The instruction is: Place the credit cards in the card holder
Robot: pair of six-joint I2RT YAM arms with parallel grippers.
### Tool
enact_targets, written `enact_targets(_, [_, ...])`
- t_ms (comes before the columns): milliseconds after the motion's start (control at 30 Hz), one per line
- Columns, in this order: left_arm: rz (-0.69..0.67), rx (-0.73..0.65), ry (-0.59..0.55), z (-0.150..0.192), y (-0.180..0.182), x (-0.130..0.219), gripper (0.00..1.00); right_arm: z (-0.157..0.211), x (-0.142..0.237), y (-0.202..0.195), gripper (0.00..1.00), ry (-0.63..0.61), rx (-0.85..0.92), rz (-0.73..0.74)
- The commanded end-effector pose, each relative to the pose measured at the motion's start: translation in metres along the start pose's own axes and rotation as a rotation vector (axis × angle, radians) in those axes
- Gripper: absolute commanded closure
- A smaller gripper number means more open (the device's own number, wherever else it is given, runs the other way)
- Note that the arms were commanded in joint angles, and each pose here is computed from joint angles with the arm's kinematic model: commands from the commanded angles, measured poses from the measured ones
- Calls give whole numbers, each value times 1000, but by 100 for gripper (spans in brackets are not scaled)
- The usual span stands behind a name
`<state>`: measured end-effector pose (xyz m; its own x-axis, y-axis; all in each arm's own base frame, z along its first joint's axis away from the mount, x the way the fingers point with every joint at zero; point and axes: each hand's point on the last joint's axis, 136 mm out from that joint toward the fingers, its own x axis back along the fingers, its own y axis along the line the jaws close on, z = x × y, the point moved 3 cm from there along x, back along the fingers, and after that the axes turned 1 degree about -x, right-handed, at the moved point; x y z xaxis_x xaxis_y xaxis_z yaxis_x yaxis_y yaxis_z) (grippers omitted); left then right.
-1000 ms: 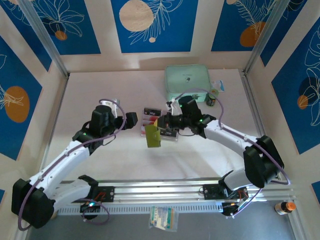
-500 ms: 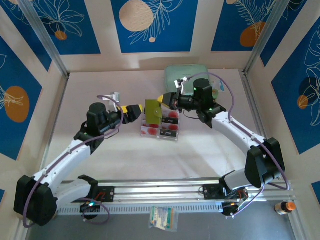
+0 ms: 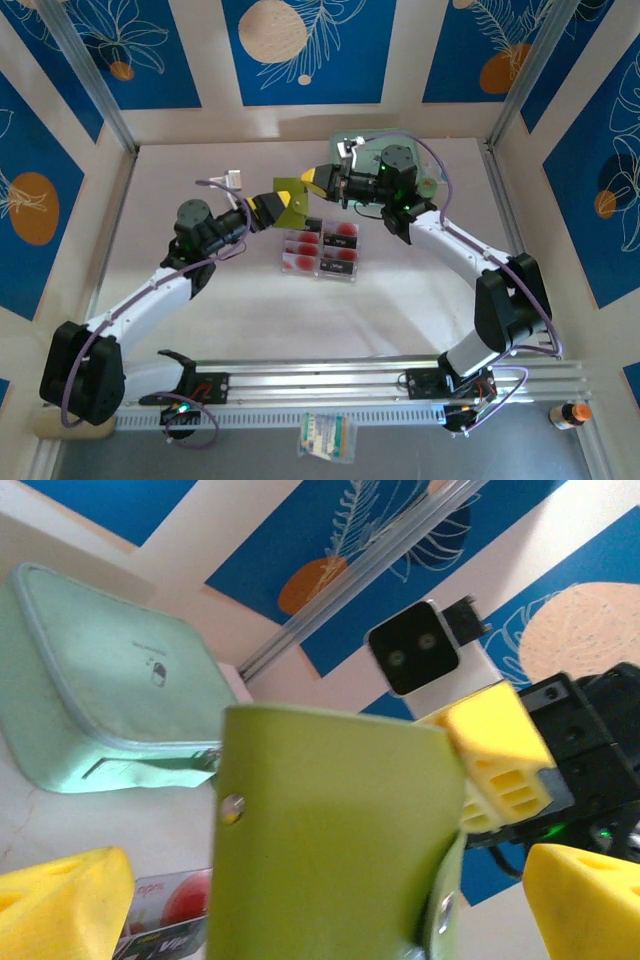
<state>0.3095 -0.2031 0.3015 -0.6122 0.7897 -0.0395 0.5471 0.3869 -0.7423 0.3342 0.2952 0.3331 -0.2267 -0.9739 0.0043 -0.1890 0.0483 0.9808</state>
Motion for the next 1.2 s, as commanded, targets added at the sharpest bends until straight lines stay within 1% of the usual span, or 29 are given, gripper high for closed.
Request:
enact_targets(0, [109,-2,-59,-19,-21,0,4,1,-4,18,100,19,19,-59])
enact_targets(133, [157,41,-85,-24,-19,-1,17,1,-3,10,100,15,3,-49])
enact_targets(333, [194,59,-73,-26,-20,-5,40,2,-3,3,100,13,-11,-36])
enact_targets(500, [185,50,-53,-23,-19,-5,53,0,-2,-2,100,6,-20,-26])
enact_targets(600, [171,42,-35,-19,-17,-3,69,0,-3,-3,100,11,-19,-26])
enact_targets(667, [157,35,-31,-18,-15,-1,83,1,-5,-3,100,18,-15,-25])
enact_targets(700, [148,36,-29,-16,-14,-1,92,1,-5,-3,100,22,-11,-22])
enact_targets(733, [141,34,-30,-16,-13,1,100,2,-5,-5,97,26,-8,-13])
enact_targets(833, [108,28,-53,-19,-10,9,100,7,0,-17,63,25,15,59])
enact_targets(900, [59,19,-87,-25,-5,18,100,13,7,-30,51,23,33,138])
enact_targets(967, [-23,0,-137,-33,2,31,100,22,13,-47,48,37,49,223])
enact_targets(1033, [-120,-29,-190,-41,9,46,100,34,17,-68,48,68,59,302])
enact_targets(1167, [-298,-66,-294,-54,20,75,100,64,12,-110,48,159,87,435])
